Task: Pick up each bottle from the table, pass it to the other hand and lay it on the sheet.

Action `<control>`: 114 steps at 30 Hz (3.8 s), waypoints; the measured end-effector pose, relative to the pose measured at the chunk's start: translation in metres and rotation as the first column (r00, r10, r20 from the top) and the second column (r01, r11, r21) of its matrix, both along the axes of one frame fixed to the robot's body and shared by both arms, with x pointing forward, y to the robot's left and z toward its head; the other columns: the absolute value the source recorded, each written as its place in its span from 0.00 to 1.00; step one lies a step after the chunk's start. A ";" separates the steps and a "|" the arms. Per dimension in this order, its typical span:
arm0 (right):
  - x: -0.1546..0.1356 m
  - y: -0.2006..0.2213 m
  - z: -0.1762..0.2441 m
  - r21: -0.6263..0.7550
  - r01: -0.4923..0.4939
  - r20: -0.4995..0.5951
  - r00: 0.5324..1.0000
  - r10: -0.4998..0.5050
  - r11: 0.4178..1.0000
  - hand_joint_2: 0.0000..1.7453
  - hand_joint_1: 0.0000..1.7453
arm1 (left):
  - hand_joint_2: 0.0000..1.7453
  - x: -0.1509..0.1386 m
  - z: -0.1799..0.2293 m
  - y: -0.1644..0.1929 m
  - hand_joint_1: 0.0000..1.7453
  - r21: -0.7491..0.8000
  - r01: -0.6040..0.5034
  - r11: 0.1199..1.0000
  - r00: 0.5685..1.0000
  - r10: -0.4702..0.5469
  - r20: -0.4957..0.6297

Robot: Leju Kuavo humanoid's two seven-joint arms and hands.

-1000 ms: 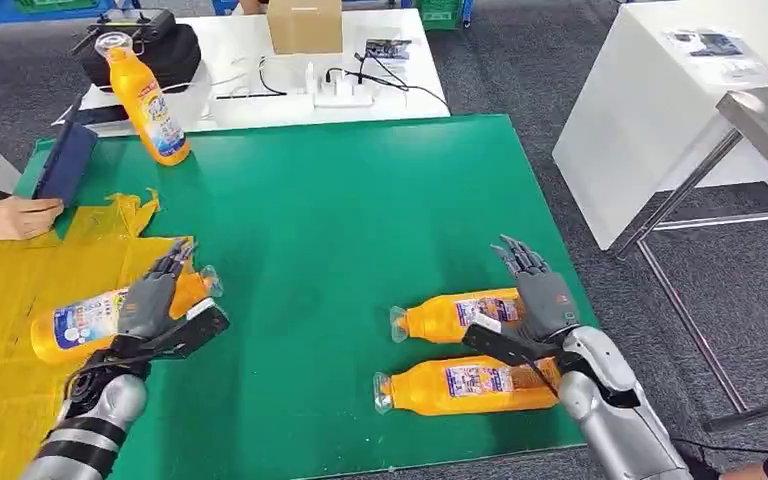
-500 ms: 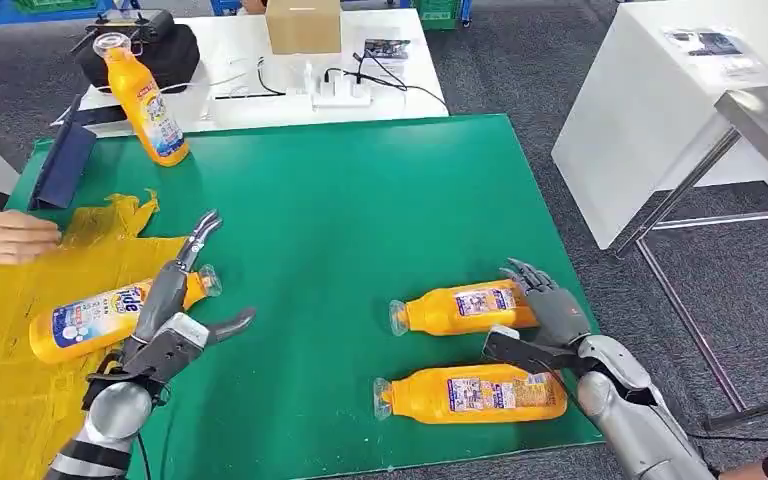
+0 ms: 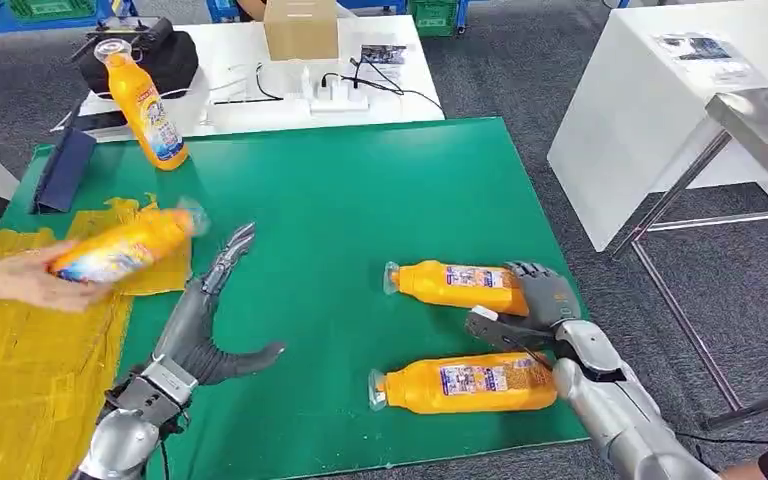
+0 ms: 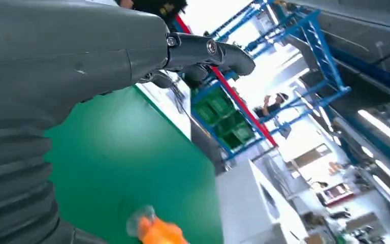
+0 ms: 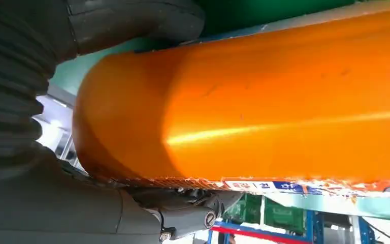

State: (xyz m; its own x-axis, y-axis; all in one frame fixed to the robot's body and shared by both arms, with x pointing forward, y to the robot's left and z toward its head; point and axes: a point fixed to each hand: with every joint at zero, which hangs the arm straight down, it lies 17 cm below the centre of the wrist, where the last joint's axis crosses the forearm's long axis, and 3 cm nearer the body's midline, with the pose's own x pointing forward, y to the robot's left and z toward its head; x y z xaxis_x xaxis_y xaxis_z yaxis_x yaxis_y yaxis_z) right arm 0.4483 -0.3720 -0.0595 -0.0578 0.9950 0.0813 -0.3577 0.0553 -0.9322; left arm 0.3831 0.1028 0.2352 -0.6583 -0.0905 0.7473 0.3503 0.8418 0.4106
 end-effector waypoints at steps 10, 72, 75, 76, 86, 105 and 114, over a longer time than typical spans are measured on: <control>0.006 0.009 0.005 -0.031 0.000 0.063 0.998 0.001 1.000 1.00 1.00 | 1.00 -0.013 0.002 -0.011 0.00 -0.063 0.071 0.995 0.995 -0.075 -0.060; -0.103 0.368 0.145 0.824 -0.369 0.324 0.929 0.177 0.429 1.00 1.00 | 1.00 -0.020 -0.018 -0.035 0.00 -0.495 0.102 0.863 0.847 -0.336 -0.411; -0.103 0.369 0.142 0.834 -0.357 0.309 0.934 0.180 0.421 1.00 1.00 | 1.00 -0.024 -0.016 -0.039 0.00 -0.499 0.125 0.857 0.846 -0.355 -0.398; -0.103 0.369 0.141 0.837 -0.352 0.303 0.936 0.181 0.418 1.00 1.00 | 1.00 -0.025 -0.015 -0.041 0.00 -0.500 0.132 0.856 0.845 -0.360 -0.395; -0.105 0.371 0.139 0.832 -0.358 0.306 0.933 0.188 0.423 1.00 1.00 | 1.00 -0.027 -0.011 -0.047 1.00 -0.507 0.140 0.850 0.851 -0.365 -0.377; -0.113 0.375 0.165 0.804 -0.422 0.380 0.907 0.184 0.418 1.00 0.00 | 1.00 -0.014 -0.007 -0.041 1.00 -0.438 0.049 0.898 0.914 -0.217 -0.342; -0.113 0.354 0.161 0.572 -0.480 0.409 0.870 0.276 0.665 1.00 0.00 | 1.00 0.074 -0.027 0.063 1.00 0.467 -0.618 0.632 0.783 0.544 0.301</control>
State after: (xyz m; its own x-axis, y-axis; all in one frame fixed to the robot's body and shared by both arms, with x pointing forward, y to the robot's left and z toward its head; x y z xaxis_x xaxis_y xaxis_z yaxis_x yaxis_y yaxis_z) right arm 0.3357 -0.0180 0.1012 -0.5374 0.5896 0.6029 -0.2308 0.5848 -0.7776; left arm 0.4570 0.1657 0.2078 -0.4120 -0.8278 0.3808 -0.2198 0.4959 0.8401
